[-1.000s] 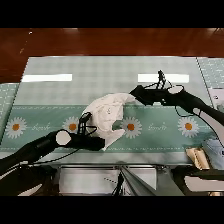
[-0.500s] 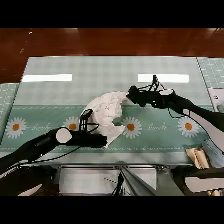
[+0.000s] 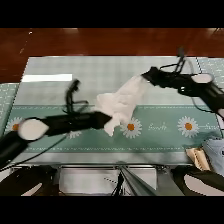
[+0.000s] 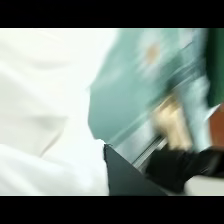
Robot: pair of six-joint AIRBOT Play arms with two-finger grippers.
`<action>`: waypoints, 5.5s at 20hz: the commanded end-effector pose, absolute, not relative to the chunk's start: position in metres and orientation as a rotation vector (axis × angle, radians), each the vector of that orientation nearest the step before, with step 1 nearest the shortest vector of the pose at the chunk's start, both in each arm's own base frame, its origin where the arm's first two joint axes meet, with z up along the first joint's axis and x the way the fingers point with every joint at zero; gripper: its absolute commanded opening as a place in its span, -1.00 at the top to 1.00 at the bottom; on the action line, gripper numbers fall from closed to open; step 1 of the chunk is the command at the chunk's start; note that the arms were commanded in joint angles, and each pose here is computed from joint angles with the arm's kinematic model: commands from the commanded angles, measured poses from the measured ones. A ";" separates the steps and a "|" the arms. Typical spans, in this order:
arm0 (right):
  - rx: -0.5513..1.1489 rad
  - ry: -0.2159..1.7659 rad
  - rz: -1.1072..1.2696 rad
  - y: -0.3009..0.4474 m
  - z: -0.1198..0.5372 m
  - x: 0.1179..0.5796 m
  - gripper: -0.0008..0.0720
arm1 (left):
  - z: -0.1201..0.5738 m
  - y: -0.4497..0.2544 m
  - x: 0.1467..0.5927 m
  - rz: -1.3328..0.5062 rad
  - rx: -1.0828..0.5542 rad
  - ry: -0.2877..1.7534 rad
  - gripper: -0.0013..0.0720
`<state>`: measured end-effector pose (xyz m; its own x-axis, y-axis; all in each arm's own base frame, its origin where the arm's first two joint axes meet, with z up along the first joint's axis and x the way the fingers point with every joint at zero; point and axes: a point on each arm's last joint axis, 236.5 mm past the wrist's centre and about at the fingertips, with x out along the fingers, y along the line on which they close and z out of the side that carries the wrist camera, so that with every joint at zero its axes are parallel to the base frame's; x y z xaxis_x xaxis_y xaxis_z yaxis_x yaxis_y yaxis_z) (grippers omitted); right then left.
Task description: Fold the shirts.
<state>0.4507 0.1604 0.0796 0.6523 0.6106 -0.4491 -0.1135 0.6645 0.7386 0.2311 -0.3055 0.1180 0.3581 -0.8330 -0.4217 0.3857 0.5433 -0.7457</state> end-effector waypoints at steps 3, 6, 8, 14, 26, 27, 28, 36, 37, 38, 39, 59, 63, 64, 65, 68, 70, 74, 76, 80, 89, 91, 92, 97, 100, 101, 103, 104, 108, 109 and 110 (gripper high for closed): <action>0.534 0.323 0.357 0.067 0.243 0.404 0.88 | 0.411 -0.169 0.235 -0.748 -0.530 -0.062 0.89; 0.474 0.128 0.254 0.027 0.316 0.358 0.88 | 0.474 -0.107 0.202 -0.570 -0.458 -0.290 0.89; 0.431 0.026 0.184 0.010 0.357 0.329 0.89 | 0.471 -0.097 0.197 -0.503 -0.396 -0.277 0.89; 0.267 0.116 0.091 0.004 0.371 0.284 0.88 | 0.391 -0.124 0.200 -0.548 -0.340 0.084 0.89; 0.274 0.522 0.089 -0.004 0.271 0.301 0.88 | 0.240 -0.143 0.206 -0.619 -0.438 0.571 0.89; 0.292 0.539 0.095 -0.005 0.265 0.309 0.89 | 0.229 -0.143 0.210 -0.612 -0.463 0.589 0.89; 0.317 0.558 0.106 -0.005 0.259 0.318 0.89 | 0.220 -0.141 0.215 -0.602 -0.494 0.594 0.89; 0.343 0.804 0.296 0.046 0.161 0.398 0.89 | 0.172 -0.105 0.297 -0.421 -0.663 0.526 0.89; 0.330 0.793 0.306 0.057 0.153 0.412 0.88 | 0.165 -0.103 0.308 -0.411 -0.643 0.527 0.89; 0.323 0.767 0.310 0.066 0.148 0.428 0.89 | 0.158 -0.100 0.321 -0.399 -0.600 0.516 0.89; 0.323 0.728 0.305 0.074 0.145 0.445 0.88 | 0.151 -0.097 0.333 -0.386 -0.555 0.502 0.89; 0.310 0.901 0.271 0.089 0.046 0.475 0.88 | 0.064 -0.119 0.326 -0.622 -0.721 1.178 0.08; 0.207 1.006 0.279 0.081 0.032 0.451 0.88 | 0.027 -0.082 0.261 -0.374 -0.578 1.357 0.07; 0.171 1.035 0.273 0.076 0.027 0.445 0.88 | 0.020 -0.090 0.244 -0.369 -0.599 1.373 -0.10; 0.137 1.059 0.265 0.071 0.023 0.441 0.88 | 0.011 -0.101 0.224 -0.365 -0.646 1.404 -0.52; 0.083 1.082 0.248 0.061 0.018 0.437 0.88 | -0.019 -0.140 0.175 -0.419 -0.740 1.484 -0.76; 0.081 1.083 0.247 0.061 0.018 0.437 0.88 | -0.034 -0.167 0.160 -0.457 -0.820 1.504 -0.76; 0.081 1.084 0.248 0.061 0.017 0.436 0.88 | -0.058 -0.196 0.163 -0.439 -0.872 1.466 -0.76; 0.081 1.084 0.248 0.061 0.017 0.436 0.88 | -0.067 -0.200 0.168 -0.405 -0.863 1.461 -0.87; 0.081 1.082 0.247 0.061 0.018 0.437 0.88 | -0.096 -0.200 0.164 -0.330 -0.860 1.541 -0.87; 0.081 1.075 0.245 0.061 0.018 0.438 0.88 | -0.108 -0.213 0.218 -0.273 -1.026 1.428 0.30; 0.081 1.075 0.245 0.061 0.018 0.438 0.88 | -0.098 -0.224 0.218 -0.400 -0.960 1.437 0.89; 0.081 1.075 0.245 0.061 0.018 0.438 0.88 | -0.085 -0.232 0.218 -0.476 -0.942 1.435 0.89; 0.079 1.009 0.238 0.059 0.045 0.439 0.88 | 0.094 -0.271 0.248 -0.981 -0.792 1.091 0.89; 0.044 0.774 0.205 0.051 0.122 0.444 0.88 | 0.273 -0.233 0.269 -1.030 -0.680 0.594 0.89; 0.033 0.665 0.185 0.046 0.157 0.444 0.88 | 0.327 -0.212 0.265 -1.006 -0.624 0.432 0.89; 0.017 0.424 0.142 0.036 0.240 0.431 0.89 | 0.417 -0.170 0.248 -0.900 -0.507 0.161 0.89; 0.011 0.329 0.120 0.031 0.277 0.420 0.89 | 0.449 -0.151 0.239 -0.818 -0.465 0.071 0.89; -0.037 0.056 0.028 0.008 0.398 0.356 0.89 | 0.498 -0.117 0.216 -0.596 -0.347 -0.044 0.89; -0.057 0.020 0.003 0.002 0.418 0.339 0.89 | 0.495 -0.116 0.214 -0.579 -0.346 -0.020 0.89; -0.063 -0.002 -0.019 -0.003 0.432 0.324 0.89 | 0.490 -0.118 0.212 -0.574 -0.372 0.014 0.89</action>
<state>0.3730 0.0155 0.3697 0.9883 0.0578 -0.1414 -0.0618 0.9978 -0.0243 0.2311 -0.1219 0.4774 0.7890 -0.6032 0.1170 0.5983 0.7108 -0.3700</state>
